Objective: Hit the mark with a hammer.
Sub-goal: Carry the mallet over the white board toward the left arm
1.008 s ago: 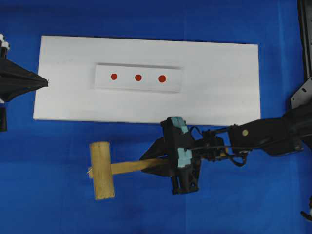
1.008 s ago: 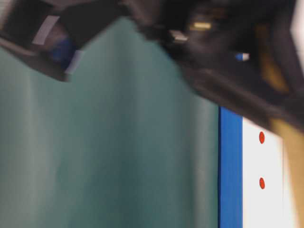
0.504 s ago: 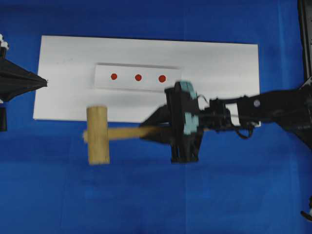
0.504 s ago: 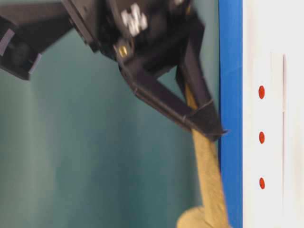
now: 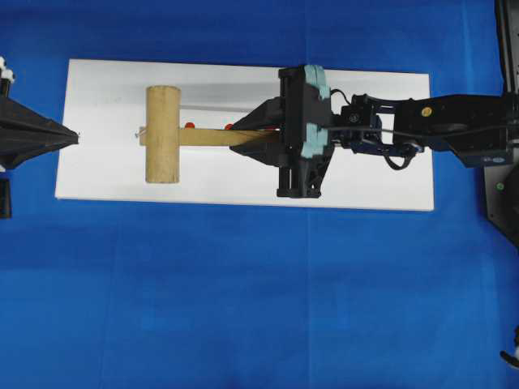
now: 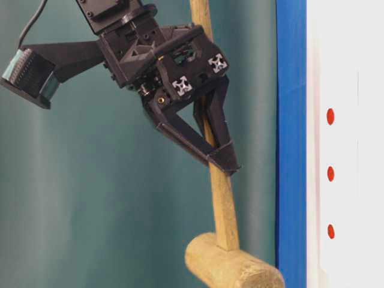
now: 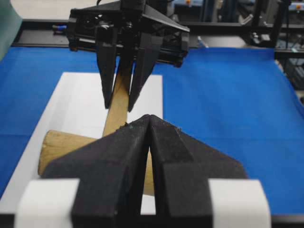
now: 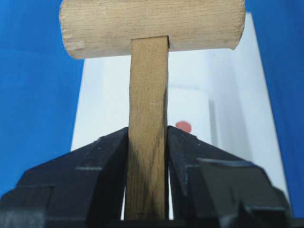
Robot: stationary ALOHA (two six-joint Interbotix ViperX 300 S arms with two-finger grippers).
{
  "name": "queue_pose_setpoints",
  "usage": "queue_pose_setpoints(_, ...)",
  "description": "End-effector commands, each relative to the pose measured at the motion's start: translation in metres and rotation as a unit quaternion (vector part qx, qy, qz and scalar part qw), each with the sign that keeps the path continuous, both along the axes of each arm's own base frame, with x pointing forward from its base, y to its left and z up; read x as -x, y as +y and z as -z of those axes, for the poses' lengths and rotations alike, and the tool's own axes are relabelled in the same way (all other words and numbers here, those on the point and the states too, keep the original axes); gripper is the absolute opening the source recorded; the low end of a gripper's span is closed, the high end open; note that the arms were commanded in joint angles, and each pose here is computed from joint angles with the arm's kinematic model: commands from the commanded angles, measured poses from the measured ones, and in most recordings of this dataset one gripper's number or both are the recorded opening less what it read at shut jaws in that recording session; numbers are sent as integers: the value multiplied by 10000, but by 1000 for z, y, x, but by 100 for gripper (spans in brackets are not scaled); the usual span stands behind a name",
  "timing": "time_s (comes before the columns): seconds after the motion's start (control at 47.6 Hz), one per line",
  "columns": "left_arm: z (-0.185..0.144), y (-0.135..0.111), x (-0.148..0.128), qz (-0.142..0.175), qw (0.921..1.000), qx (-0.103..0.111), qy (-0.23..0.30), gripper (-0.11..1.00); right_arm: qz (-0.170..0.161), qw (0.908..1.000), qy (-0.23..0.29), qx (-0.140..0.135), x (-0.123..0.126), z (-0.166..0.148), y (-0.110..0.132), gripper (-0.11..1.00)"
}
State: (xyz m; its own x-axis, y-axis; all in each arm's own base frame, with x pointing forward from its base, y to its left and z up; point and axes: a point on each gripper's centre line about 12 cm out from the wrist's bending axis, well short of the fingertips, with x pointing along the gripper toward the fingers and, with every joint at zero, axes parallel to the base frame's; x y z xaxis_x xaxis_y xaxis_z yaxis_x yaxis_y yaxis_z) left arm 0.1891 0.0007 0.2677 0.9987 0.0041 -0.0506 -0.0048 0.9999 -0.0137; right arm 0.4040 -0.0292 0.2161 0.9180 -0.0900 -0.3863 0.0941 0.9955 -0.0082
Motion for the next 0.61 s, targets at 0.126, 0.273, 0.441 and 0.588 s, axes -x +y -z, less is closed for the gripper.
queue_pose_setpoints(0.126,-5,0,-2,6,10000,15,-69,0,-159,9915,-836,987,1,-39,-5,10)
queue_pose_setpoints(0.273,-6,0,-2,4,9999,46,-100,0,-414,9697,-978,2201,4,-45,-6,10)
queue_pose_setpoints(0.441,-6,0,-2,2,9999,107,-100,0,-531,9315,-1181,3399,6,-55,-6,10)
queue_pose_setpoints(0.588,-6,0,-2,-1,9998,183,-108,0,-561,9032,-1329,4043,6,-61,-3,10)
